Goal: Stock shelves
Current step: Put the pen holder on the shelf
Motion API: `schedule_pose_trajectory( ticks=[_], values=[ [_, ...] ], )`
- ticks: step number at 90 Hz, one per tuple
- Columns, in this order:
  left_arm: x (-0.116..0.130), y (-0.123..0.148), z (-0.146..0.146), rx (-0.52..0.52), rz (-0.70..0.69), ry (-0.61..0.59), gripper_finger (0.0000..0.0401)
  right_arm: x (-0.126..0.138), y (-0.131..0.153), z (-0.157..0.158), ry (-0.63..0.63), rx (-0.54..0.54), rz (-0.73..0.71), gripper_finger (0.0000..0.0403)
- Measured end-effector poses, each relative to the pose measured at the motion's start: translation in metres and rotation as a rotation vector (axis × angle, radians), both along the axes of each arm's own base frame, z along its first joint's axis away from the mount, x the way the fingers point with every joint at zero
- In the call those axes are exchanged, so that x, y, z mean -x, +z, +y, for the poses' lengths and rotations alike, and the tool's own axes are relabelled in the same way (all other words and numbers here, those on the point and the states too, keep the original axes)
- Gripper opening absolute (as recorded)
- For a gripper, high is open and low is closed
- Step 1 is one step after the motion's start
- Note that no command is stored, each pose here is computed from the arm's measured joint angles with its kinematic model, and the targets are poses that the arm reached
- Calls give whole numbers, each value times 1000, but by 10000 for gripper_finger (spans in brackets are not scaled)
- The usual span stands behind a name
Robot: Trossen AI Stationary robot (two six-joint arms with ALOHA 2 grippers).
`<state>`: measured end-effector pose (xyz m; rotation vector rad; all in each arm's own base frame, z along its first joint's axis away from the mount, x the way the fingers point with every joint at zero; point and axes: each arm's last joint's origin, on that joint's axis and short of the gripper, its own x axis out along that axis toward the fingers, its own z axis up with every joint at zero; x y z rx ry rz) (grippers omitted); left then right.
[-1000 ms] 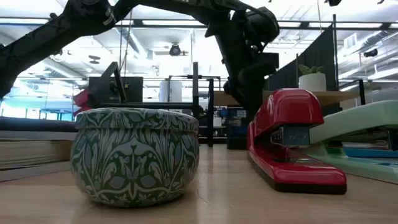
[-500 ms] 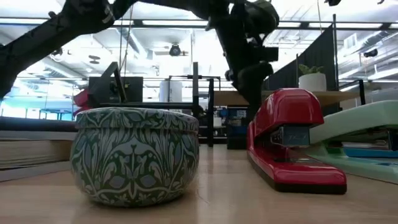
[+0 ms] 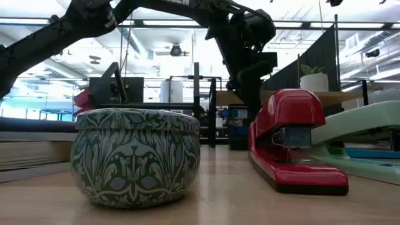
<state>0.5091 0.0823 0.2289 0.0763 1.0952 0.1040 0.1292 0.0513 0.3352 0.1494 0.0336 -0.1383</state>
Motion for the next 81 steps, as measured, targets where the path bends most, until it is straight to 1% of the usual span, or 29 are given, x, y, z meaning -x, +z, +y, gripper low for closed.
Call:
schedule_pose_trajectory(
  ticks=[12,26,34,51,57,67,81],
  values=[
    [1,0,-1,20,11,-9,2,0,0,0,-1,-4,-1,346],
    [3,2,-6,118,16,-42,0,0,0,0,-1,-3,0,346],
    [3,1,-11,125,22,-53,0,0,0,0,-1,-2,0,346],
    [4,3,-17,180,23,-110,0,0,0,0,-2,-2,0,346],
    [4,2,-19,184,27,-112,0,0,0,0,-3,-2,0,346],
    [5,5,-19,151,25,-102,4,0,0,0,-3,-2,0,346],
    [8,19,-18,148,-13,-110,32,0,0,0,-2,1,2,346]
  ],
)
